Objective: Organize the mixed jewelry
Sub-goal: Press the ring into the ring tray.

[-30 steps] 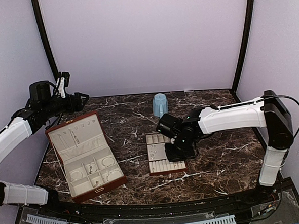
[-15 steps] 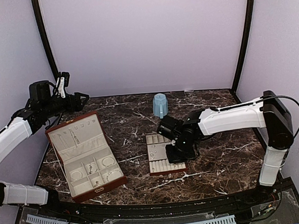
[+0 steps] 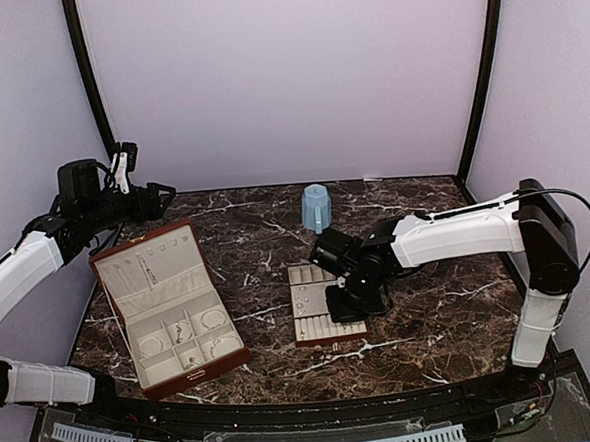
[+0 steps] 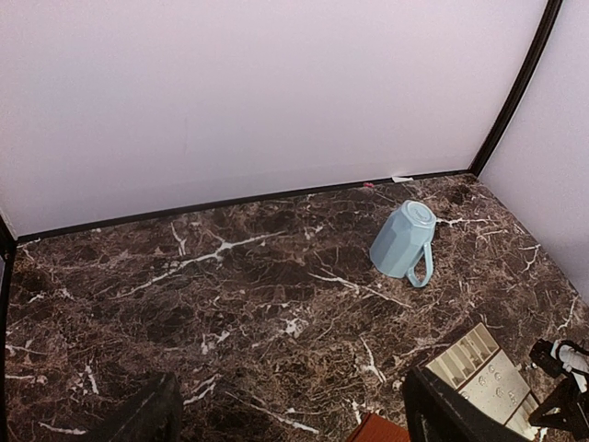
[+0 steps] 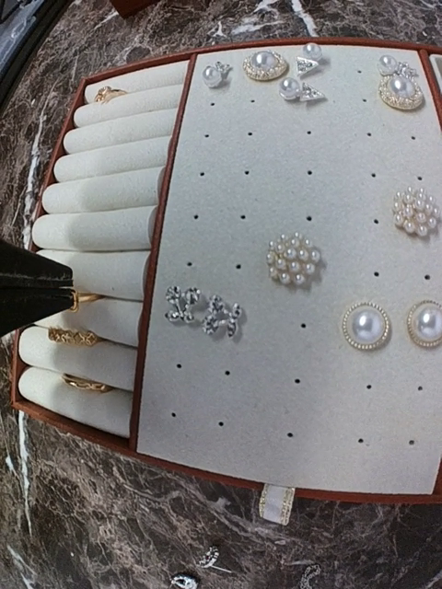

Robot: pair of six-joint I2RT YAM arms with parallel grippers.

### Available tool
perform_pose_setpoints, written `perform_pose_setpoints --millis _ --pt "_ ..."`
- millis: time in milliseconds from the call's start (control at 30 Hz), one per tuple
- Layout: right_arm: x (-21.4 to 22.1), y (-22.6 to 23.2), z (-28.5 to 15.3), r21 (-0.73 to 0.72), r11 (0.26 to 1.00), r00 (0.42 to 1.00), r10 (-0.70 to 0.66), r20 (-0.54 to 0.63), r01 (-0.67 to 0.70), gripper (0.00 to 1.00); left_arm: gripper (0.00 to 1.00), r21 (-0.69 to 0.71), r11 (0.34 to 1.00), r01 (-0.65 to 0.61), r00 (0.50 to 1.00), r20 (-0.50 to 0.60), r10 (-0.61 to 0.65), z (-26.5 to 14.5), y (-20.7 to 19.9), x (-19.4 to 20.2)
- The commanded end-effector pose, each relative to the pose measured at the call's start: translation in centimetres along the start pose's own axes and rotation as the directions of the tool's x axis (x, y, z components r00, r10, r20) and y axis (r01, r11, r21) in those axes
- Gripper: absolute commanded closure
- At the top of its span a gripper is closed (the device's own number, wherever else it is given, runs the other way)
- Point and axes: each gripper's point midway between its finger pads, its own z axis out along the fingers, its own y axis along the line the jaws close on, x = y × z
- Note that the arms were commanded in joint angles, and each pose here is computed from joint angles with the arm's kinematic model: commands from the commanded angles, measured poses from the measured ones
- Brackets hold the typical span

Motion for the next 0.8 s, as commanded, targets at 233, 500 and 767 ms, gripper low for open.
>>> perform_pose_setpoints --millis 233,500,767 --pt "0.9 0.5 0.9 -0.031 0.999 1.0 0.006 -0.018 -0.007 1.0 0.14 -0.006 1.0 -0.021 0.999 0.026 0.021 -0.8 0.0 -0.4" --pt "0.5 0.8 0.4 -0.04 0.999 1.0 0.005 0.0 -0.005 1.0 0.14 -0.006 1.0 -0.021 0.999 0.026 0.022 -0.8 0.0 -0.4" --pt "-0.7 1.2 -1.0 -0.055 0.998 0.999 0.002 0.055 0.001 0.99 0.15 -0.007 1.0 -0.028 0.999 0.041 0.028 -1.2 -0.1 -0.7"
